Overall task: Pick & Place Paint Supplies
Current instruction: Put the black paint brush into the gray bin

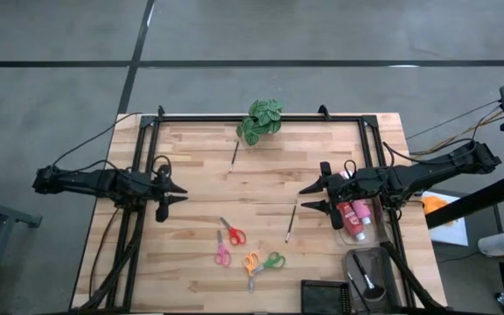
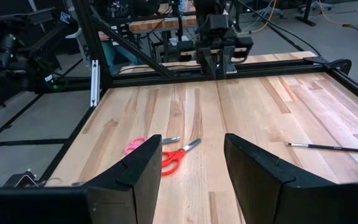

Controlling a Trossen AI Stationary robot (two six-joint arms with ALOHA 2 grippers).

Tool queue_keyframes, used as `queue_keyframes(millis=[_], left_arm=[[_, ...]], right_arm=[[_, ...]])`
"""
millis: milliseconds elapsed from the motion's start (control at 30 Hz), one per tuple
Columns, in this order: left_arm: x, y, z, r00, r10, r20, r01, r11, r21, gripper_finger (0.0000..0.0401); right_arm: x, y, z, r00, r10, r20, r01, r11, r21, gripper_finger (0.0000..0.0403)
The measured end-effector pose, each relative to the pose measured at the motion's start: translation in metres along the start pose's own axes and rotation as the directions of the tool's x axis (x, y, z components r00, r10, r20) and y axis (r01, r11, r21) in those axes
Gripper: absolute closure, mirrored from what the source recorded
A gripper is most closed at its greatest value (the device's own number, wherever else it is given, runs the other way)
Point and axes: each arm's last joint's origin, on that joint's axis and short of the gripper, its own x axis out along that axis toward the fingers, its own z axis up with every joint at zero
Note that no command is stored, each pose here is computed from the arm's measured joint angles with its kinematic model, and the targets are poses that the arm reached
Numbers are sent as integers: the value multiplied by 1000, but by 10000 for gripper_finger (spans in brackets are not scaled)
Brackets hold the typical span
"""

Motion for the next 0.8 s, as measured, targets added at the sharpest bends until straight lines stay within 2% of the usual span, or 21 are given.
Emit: queue_keyframes(millis=[300, 400, 500, 633, 800], left_arm=[[0, 0, 0, 1000, 0, 0, 0, 1000, 0, 295], [0, 0, 0, 1000, 0, 0, 0, 1000, 0, 295], [0, 0, 0, 1000, 0, 0, 0, 1000, 0, 295], [0, 0, 0, 1000, 0, 0, 0, 1000, 0, 295], [0, 0, 0, 1000, 0, 0, 0, 1000, 0, 295]], right_arm=[[0, 0, 1, 1000, -4, 1, 4, 1000, 10, 232], [2, 0, 1, 998, -14, -62, 11, 999, -52, 232], [7, 1, 4, 985, -36, -170, 7, 986, -169, 232], [22, 5, 8, 926, -49, -374, -79, 945, -318, 232], [51, 9, 3, 787, -89, -610, -232, 874, -427, 232]])
